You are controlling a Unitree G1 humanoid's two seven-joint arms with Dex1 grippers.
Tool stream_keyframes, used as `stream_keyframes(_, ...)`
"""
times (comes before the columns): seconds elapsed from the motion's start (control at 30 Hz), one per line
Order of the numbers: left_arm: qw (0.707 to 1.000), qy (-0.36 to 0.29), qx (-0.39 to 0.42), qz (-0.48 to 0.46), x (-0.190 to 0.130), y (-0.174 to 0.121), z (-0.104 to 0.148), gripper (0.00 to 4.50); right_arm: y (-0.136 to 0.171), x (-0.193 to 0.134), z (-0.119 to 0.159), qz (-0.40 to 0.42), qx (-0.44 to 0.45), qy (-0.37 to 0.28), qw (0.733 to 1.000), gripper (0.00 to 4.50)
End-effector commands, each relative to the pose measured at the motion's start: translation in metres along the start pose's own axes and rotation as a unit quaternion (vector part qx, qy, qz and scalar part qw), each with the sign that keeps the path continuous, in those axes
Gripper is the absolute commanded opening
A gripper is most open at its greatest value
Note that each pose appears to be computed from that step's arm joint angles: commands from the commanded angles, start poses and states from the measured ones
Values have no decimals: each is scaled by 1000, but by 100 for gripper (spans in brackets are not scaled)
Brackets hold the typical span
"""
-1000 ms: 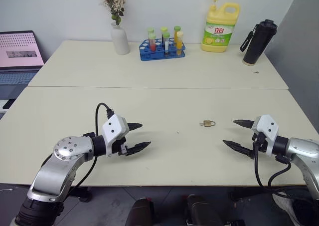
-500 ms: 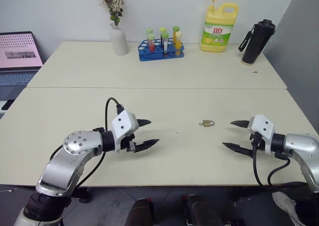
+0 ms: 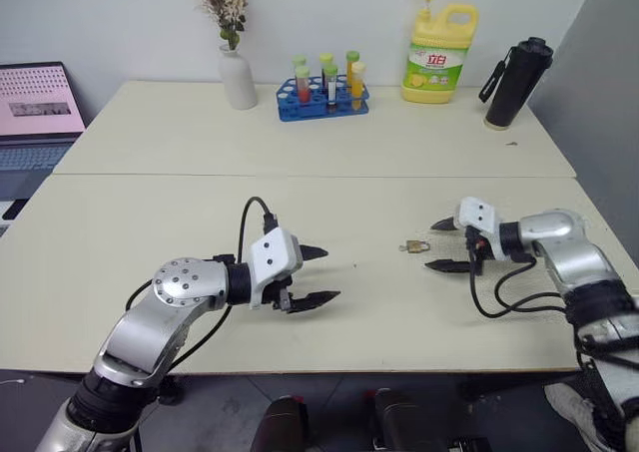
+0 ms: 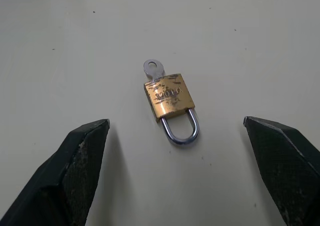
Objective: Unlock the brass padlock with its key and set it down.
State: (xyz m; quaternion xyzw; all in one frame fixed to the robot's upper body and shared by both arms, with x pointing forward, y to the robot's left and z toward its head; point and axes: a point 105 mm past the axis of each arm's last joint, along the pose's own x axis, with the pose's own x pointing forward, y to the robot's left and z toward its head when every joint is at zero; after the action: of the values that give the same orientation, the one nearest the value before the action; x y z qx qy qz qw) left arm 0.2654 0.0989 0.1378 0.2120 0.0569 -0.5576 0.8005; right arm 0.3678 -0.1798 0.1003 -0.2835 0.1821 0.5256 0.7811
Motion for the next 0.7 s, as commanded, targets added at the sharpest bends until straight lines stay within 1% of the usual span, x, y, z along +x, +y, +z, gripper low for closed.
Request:
stream_keyframes(0.03,1000,-12,24,-1,0,-2,11,362,-10,1,6,-1,-10,0,1000,450)
stream_keyframes(0.3,1000,-5,26,3,-3,-3,8,362,-11,10,-7,12,5,24,1000,450)
stream_keyframes(0.33,1000,-5,26,4,-3,-2,7,364,-10,11,-7,13,7,22,1000,433)
stream_keyframes(0.4,1000,-3,26,5,-4,-3,6,365,-5,13,-10,23,-1,22,999,397)
stream_keyframes(0.53,1000,0,25,5,-3,-2,4,365,4,23,-7,30,-9,4,1000,258)
stream_keyframes(0.6,1000,0,25,4,-2,-1,3,365,8,26,-7,33,-17,3,999,195)
stream_keyframes(0.67,1000,0,25,4,-2,-1,3,365,9,28,-8,30,-27,8,999,122)
stream_keyframes(0.7,1000,-1,25,4,-2,-1,2,365,10,27,-9,26,-31,9,999,95)
